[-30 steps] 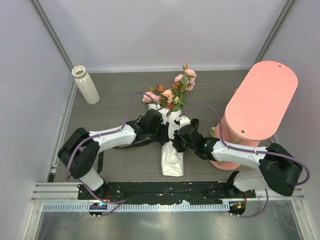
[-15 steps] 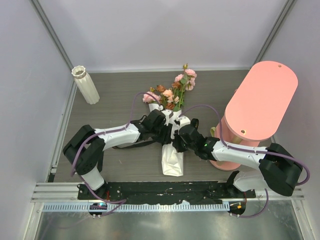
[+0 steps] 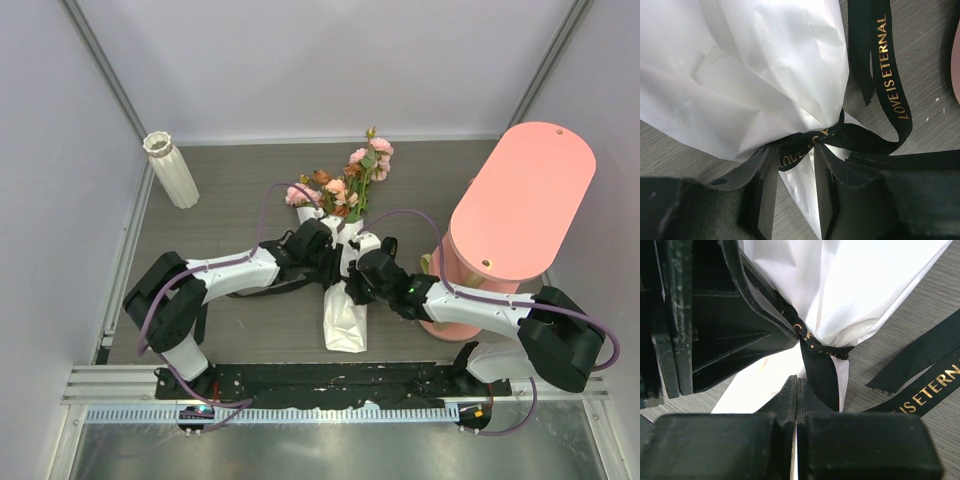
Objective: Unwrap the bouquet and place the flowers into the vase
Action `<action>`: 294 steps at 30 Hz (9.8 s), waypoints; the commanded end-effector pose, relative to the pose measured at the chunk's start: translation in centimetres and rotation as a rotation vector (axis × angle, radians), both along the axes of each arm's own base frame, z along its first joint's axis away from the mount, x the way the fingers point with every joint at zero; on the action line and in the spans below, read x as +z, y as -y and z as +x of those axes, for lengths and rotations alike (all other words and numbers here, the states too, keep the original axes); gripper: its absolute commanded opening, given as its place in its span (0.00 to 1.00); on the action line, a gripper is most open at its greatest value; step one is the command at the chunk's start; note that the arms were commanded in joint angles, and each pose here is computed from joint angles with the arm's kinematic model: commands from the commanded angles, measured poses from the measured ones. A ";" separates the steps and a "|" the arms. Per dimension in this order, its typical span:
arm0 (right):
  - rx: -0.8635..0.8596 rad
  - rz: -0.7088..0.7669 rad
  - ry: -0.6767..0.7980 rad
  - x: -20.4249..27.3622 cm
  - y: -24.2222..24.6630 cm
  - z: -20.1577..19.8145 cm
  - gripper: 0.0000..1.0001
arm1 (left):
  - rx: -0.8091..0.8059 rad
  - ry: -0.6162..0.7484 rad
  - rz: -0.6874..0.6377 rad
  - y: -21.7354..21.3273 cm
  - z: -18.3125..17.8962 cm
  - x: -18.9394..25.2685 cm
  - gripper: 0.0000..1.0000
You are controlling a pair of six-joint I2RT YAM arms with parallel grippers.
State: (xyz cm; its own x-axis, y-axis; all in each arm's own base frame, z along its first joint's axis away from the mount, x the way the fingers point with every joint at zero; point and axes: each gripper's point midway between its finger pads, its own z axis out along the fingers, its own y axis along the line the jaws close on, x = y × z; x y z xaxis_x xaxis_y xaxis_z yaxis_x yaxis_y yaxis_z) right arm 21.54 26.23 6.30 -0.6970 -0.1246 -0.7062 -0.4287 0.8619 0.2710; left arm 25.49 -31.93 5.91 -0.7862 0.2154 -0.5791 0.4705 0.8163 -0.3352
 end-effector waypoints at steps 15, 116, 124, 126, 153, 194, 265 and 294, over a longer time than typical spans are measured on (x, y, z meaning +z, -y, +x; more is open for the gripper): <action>-0.001 -0.002 -0.009 -0.5 -0.2 0.1 0.01 | 0.044 0.111 -0.131 0.9 1.4 5.1 0.17; -0.014 -0.051 0.001 -0.1 -0.8 1.5 0.01 | 0.538 0.967 -0.411 -21.2 -4.3 52.6 0.00; -0.009 -0.054 -0.001 -0.2 -0.7 1.3 0.01 | 0.619 1.137 -0.356 -26.3 -6.2 58.8 0.00; -0.011 -0.055 0.002 0.0 -0.7 1.4 0.01 | 0.693 1.156 -0.241 -27.3 -5.0 58.8 0.00; 0.068 -0.029 -0.022 1.1 -2.0 0.8 0.01 | 1.058 1.241 0.429 -35.9 -5.7 60.5 0.00; 0.103 0.040 0.046 3.5 -0.9 -0.5 0.07 | 1.456 -0.389 -0.030 -28.1 -1.9 -4.3 0.00; 0.110 -0.077 0.327 23.6 5.2 -0.9 0.74 | 0.407 -0.104 -0.556 -12.0 -1.0 13.2 1.00; -0.199 -0.486 0.130 4.5 3.2 9.6 0.14 | 0.502 -0.203 -0.323 -7.4 -2.2 0.6 0.58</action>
State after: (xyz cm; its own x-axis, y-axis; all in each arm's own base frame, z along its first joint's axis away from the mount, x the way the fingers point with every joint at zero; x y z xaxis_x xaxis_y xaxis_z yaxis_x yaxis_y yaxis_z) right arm 29.57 24.77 11.46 -0.6599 -0.3482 -0.6658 -0.3051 0.9340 -0.1861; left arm 22.23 -24.44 5.41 -0.8792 -0.3467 -0.3269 -0.0728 0.7757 -0.6269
